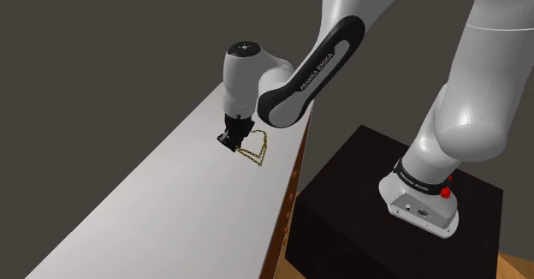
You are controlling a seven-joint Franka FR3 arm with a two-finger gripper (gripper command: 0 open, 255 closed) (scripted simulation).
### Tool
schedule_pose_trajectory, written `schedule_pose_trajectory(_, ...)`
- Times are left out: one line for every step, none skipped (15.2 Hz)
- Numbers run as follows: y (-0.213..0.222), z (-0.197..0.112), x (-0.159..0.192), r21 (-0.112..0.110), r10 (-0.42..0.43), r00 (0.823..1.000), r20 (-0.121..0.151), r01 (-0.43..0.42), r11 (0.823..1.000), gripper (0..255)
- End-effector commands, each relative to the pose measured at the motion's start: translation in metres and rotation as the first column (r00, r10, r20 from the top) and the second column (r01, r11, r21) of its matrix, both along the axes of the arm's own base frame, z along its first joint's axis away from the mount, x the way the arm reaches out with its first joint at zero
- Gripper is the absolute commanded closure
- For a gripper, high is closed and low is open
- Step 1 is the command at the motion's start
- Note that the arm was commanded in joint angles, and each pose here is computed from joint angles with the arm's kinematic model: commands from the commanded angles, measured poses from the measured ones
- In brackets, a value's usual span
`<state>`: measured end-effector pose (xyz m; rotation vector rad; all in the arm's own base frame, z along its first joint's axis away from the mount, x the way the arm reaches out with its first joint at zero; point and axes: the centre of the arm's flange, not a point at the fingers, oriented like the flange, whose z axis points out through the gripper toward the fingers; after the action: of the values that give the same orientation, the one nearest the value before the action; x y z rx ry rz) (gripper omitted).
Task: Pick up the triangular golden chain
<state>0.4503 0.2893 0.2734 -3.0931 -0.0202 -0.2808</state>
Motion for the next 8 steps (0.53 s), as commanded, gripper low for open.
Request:
schedule_pose_trajectory(0.000, 0.000, 0.000, 0.000, 0.000, 1.000, -0.001, 0.000, 1.000, 255)
schedule_pose_trajectory(0.000, 0.000, 0.000, 0.000, 0.000, 1.000, -0.001, 0.000, 1.000, 255)
schedule_pose_trajectory(-0.001, 0.000, 0.000, 0.000, 0.000, 1.000, -0.001, 0.000, 1.000, 255)
schedule_pose_trajectory(-0.001, 0.005, 0.000, 0.000, 0.000, 1.000, -0.001, 0.000, 1.000, 255)
schedule_pose_trajectory(-0.001, 0.010, 0.000, 0.000, 0.000, 1.000, -0.001, 0.000, 1.000, 255)
schedule_pose_trajectory(-0.001, 0.016, 0.000, 0.000, 0.000, 1.000, -0.001, 0.000, 1.000, 255)
schedule_pose_trajectory(-0.001, 0.021, 0.000, 0.000, 0.000, 1.000, -0.001, 0.000, 1.000, 255)
schedule_pose_trajectory(-0.001, 0.026, 0.000, 0.000, 0.000, 1.000, -0.001, 0.000, 1.000, 255)
